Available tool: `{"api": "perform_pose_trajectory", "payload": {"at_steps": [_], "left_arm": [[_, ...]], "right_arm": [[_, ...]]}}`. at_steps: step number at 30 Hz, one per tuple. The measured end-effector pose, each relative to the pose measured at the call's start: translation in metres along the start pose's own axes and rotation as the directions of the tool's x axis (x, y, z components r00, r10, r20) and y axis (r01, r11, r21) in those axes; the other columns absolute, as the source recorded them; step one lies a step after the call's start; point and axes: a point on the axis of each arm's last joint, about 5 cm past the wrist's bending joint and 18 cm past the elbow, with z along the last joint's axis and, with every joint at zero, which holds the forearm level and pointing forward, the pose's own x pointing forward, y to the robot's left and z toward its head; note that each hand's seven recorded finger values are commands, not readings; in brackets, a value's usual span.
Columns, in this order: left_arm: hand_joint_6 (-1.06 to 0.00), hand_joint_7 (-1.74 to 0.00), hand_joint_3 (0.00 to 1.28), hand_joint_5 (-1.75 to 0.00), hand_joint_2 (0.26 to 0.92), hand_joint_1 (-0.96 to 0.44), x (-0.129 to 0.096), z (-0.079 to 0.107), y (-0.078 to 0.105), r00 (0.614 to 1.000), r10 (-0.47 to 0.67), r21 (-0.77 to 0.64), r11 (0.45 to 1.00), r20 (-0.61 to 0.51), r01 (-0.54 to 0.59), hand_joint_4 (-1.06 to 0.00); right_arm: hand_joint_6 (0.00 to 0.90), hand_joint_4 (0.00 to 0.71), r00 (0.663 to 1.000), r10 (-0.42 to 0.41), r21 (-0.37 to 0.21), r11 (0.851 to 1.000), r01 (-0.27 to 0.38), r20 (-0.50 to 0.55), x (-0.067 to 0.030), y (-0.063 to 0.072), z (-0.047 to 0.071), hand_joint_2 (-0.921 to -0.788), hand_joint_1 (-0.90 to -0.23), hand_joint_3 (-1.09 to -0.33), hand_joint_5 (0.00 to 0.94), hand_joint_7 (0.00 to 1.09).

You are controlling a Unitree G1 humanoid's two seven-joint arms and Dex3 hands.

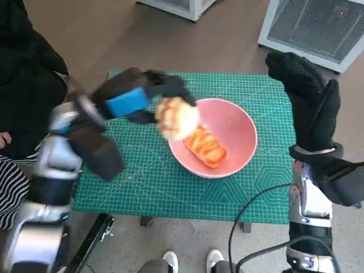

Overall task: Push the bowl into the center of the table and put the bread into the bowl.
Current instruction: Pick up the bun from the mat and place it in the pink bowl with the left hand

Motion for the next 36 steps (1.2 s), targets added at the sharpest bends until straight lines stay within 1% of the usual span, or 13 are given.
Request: {"api": "perform_pose_trajectory", "payload": {"at_steps": [6, 11, 15, 16, 17, 18, 19, 20, 21, 23, 28, 32, 36], "left_arm": [[-0.64, -1.14, 0.06, -1.18, 0.920, 0.00, 0.020, -0.005, -0.015, 0.995, -0.088, -0.038, 0.996, -0.042, 0.087, -0.69], [-0.63, -1.15, 0.07, -1.20, 0.920, 0.00, 0.033, -0.004, -0.023, 0.989, -0.131, -0.042, 0.991, -0.066, 0.128, -0.68], [-0.57, -1.22, 0.11, -1.22, 0.920, 0.00, 0.041, -0.002, -0.028, 0.985, -0.151, -0.038, 0.988, -0.087, 0.148, -0.64], [-0.54, -1.26, 0.14, -1.26, 0.921, 0.00, 0.043, -0.002, -0.029, 0.983, -0.158, -0.039, 0.987, -0.095, 0.154, -0.60], [-0.47, -1.20, 0.19, -1.18, 0.899, -0.01, 0.045, -0.001, -0.031, 0.980, -0.166, -0.043, 0.986, -0.108, 0.162, -0.50], [-0.44, -0.97, 0.19, -0.93, 0.875, -0.02, 0.047, -0.001, -0.033, 0.976, -0.179, -0.046, 0.984, -0.126, 0.174, -0.46], [-0.44, -0.87, 0.18, -0.81, 0.872, -0.03, 0.049, 0.000, -0.034, 0.972, -0.189, -0.048, 0.982, -0.141, 0.184, -0.46], [-0.43, -0.70, 0.15, -0.60, 0.870, -0.04, 0.050, 0.000, -0.035, 0.966, -0.203, -0.051, 0.979, -0.159, 0.197, -0.46], [-0.39, -0.56, 0.12, -0.41, 0.862, -0.05, 0.052, 0.001, -0.037, 0.960, -0.217, -0.061, 0.976, -0.176, 0.210, -0.40], [-0.36, -0.37, 0.08, -0.18, 0.856, -0.05, 0.054, 0.001, -0.040, 0.945, -0.252, -0.083, 0.967, -0.207, 0.240, -0.36], [-0.31, -0.24, 0.05, -0.03, 0.848, -0.10, 0.057, 0.004, -0.043, 0.923, -0.303, -0.109, 0.952, -0.236, 0.285, -0.26], [-0.29, -0.20, 0.04, -0.01, 0.845, -0.14, 0.057, 0.006, -0.040, 0.931, -0.293, -0.114, 0.955, -0.216, 0.274, -0.20], [-0.28, -0.18, 0.03, 0.00, 0.844, -0.20, 0.053, 0.004, -0.037, 0.950, -0.261, -0.184, 0.956, -0.170, 0.230, -0.18]], "right_arm": [[0.021, 0.189, 1.000, -0.003, -0.005, 1.000, 0.003, -0.005, -0.0042, -0.001, 0.000, -0.921, -0.760, -0.694, 0.000, 0.59], [0.008, 0.182, 1.000, 0.001, -0.016, 1.000, -0.001, 0.007, -0.0039, -0.002, 0.004, -0.921, -0.759, -0.706, 0.000, 0.59], [0.001, 0.173, 1.000, 0.005, -0.023, 1.000, -0.004, 0.012, -0.0037, -0.002, 0.006, -0.921, -0.760, -0.716, 0.000, 0.59], [0.001, 0.173, 1.000, 0.005, -0.024, 1.000, -0.005, 0.012, -0.0039, -0.002, 0.006, -0.921, -0.758, -0.718, 0.000, 0.58], [0.000, 0.172, 1.000, 0.005, -0.026, 1.000, -0.005, 0.011, -0.0044, -0.002, 0.006, -0.921, -0.756, -0.723, 0.000, 0.58], [0.000, 0.171, 1.000, 0.005, -0.028, 1.000, -0.004, 0.009, -0.0048, -0.002, 0.006, -0.921, -0.755, -0.726, 0.000, 0.58], [0.000, 0.170, 1.000, 0.005, -0.029, 1.000, -0.005, 0.008, -0.0050, -0.002, 0.006, -0.921, -0.754, -0.728, 0.000, 0.58], [-0.001, 0.170, 1.000, 0.005, -0.029, 1.000, -0.005, 0.007, -0.0052, -0.002, 0.007, -0.921, -0.754, -0.730, 0.000, 0.57], [-0.001, 0.169, 1.000, 0.004, -0.030, 1.000, -0.004, 0.007, -0.0054, -0.002, 0.007, -0.921, -0.753, -0.731, 0.000, 0.57], [-0.001, 0.169, 1.000, 0.002, -0.031, 1.000, -0.002, 0.008, -0.0057, -0.002, 0.007, -0.921, -0.753, -0.734, 0.000, 0.57], [-0.001, 0.168, 1.000, -0.002, -0.035, 0.999, 0.002, 0.009, -0.0056, -0.002, 0.008, -0.921, -0.754, -0.737, 0.000, 0.56], [-0.001, 0.168, 1.000, -0.003, -0.039, 0.999, 0.003, 0.009, -0.0055, -0.003, 0.008, -0.921, -0.751, -0.738, 0.000, 0.56], [-0.001, 0.167, 1.000, -0.006, -0.044, 0.999, 0.007, 0.007, -0.0054, -0.003, 0.008, -0.921, -0.741, -0.739, 0.000, 0.56]]}}
